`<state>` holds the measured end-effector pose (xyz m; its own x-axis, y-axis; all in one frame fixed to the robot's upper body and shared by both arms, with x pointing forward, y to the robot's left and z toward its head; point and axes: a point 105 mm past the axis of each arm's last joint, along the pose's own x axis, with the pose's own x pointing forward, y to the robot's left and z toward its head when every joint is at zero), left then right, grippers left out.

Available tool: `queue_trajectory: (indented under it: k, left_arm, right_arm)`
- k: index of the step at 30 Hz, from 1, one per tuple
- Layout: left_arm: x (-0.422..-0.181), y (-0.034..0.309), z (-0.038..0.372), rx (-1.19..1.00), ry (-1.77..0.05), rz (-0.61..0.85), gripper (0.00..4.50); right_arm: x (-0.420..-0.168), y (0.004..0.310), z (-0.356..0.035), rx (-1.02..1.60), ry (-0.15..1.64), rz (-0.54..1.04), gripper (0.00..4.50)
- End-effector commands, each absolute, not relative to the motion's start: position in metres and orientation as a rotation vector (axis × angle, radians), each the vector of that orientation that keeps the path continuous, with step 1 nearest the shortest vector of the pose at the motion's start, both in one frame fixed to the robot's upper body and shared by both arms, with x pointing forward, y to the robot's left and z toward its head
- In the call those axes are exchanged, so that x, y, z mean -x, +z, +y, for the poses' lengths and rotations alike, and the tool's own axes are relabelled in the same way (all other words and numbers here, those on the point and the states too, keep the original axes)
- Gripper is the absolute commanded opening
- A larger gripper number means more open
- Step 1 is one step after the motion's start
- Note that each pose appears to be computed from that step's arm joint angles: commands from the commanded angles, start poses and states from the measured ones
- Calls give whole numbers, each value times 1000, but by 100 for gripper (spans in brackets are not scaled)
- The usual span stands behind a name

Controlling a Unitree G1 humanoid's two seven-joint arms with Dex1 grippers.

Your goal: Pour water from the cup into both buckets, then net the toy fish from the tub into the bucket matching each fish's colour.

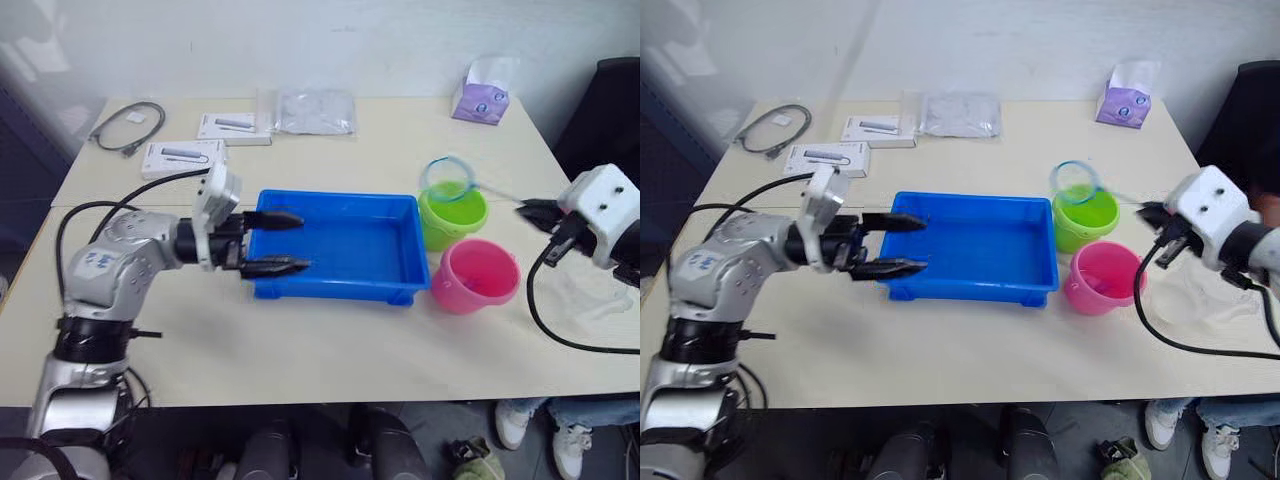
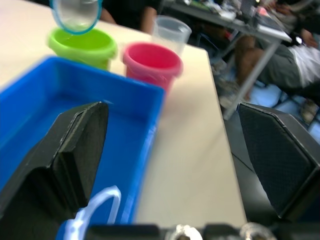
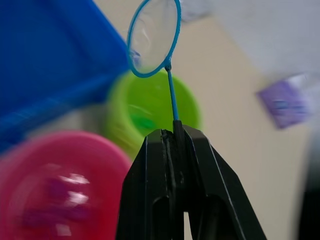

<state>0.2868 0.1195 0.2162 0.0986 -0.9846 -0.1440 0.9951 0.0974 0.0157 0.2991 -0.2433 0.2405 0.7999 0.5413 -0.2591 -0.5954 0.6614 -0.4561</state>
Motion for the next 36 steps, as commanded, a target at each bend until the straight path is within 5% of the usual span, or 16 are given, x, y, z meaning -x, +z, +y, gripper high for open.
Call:
queue_trajectory:
  k: [1,8,15,20,24,29,36]
  left_arm:
    - [-252,229,132,-188,-1559,113,443]
    - [-205,214,160,-283,-1589,313,443]
    - [-205,194,163,-287,-1478,345,443]
    - [-216,190,168,-288,-1400,328,443]
    - [-222,192,170,-271,-1389,314,450]
    - [-230,191,175,-229,-1382,298,450]
    - [-249,191,189,-196,-1304,259,450]
  right_arm:
    - [-267,246,-199,351,941,149,0]
    - [-230,184,-163,330,1282,423,0]
    - [-245,107,-149,488,1296,452,0]
    - [-249,88,-149,582,1322,441,0]
    - [-260,102,-148,554,1255,392,163]
    - [-254,139,-175,550,1142,347,424]
    - [-228,191,-234,498,835,247,442]
